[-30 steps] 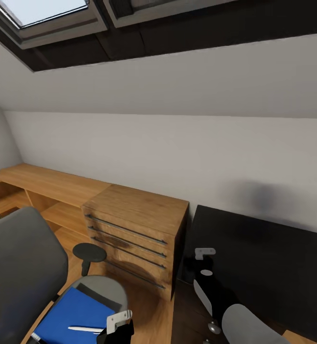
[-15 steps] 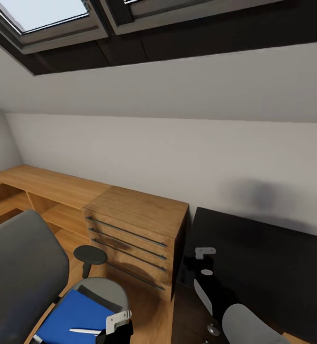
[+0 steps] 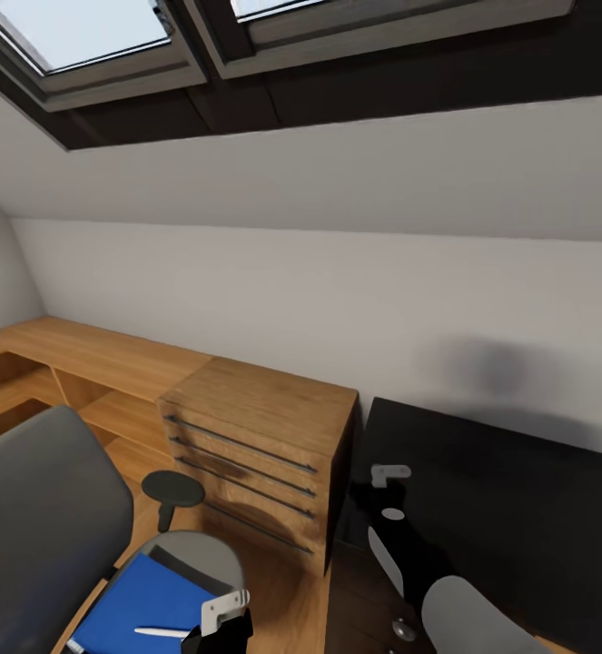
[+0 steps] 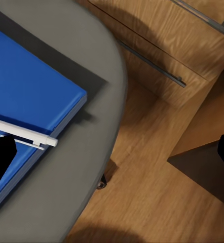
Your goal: In the bedroom, organize the workspace by keeping the computer under the desk, ensuring the monitor is on the desk, placing the keyboard on the desk next to the monitor, placing the mouse on the desk next to the keyboard, moving the folder from the swivel chair onto the desk next to the mouse, stacking the notebook on top of the folder with the pen on top of the notebook, and positioning the swivel chair next to the desk.
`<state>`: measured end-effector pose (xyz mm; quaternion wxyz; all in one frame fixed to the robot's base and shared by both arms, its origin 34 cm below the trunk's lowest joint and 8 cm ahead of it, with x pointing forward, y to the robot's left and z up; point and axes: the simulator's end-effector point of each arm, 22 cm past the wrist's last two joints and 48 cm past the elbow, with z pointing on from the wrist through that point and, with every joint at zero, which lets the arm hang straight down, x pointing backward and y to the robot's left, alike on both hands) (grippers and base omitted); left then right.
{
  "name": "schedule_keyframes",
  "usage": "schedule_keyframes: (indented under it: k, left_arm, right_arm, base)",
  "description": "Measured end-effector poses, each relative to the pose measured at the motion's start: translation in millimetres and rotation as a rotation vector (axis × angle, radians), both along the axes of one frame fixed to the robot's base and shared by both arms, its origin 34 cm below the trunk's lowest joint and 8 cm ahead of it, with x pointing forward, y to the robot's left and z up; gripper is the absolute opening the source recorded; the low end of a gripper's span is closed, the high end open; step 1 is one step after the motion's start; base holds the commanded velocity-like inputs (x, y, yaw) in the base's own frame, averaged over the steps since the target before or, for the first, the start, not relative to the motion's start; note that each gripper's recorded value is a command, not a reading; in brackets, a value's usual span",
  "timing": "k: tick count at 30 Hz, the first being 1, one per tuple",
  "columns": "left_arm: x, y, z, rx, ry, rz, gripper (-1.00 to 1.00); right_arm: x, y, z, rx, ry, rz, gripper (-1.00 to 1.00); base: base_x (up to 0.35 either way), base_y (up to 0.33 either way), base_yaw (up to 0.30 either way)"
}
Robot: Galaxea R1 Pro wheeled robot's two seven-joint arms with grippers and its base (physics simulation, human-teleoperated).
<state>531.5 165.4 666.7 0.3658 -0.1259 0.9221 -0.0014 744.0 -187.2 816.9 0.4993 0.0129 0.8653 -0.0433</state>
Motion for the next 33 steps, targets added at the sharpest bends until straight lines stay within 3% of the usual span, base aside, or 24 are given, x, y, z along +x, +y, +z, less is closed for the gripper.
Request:
schedule_keyframes:
  k: [9, 14, 19, 33]
  left_arm:
    - [-1.4, 0.2, 11.7, 0.0, 0.0, 0.001, 1.0]
    - [-2.4, 0.0, 18.0, 0.0, 0.0, 0.0, 1.0]
    - [-3.4, 0.0, 24.0, 0.0, 0.001, 0.0, 1.0]
    - [-5.1, 0.0, 33.4, -0.001, 0.001, 0.0, 1.0]
  right_arm:
    - [13.7, 1.2, 42.0, 0.01, -0.06, -0.004, 1.0]
    - [16.2, -2.5, 62.4, 0.001, -0.02, -0.019, 1.0]
    - [0.1, -8.8, 78.9, -0.006, 0.014, -0.051, 1.0]
    - [-41.1, -9.6, 100.0, 0.023, -0.019, -0.072, 1.0]
  base:
    - [0.0, 0.0, 0.0]
    - [0.0, 0.0, 0.0]
    - [0.0, 0.0, 0.0]
    - [0.0, 0.0, 0.0]
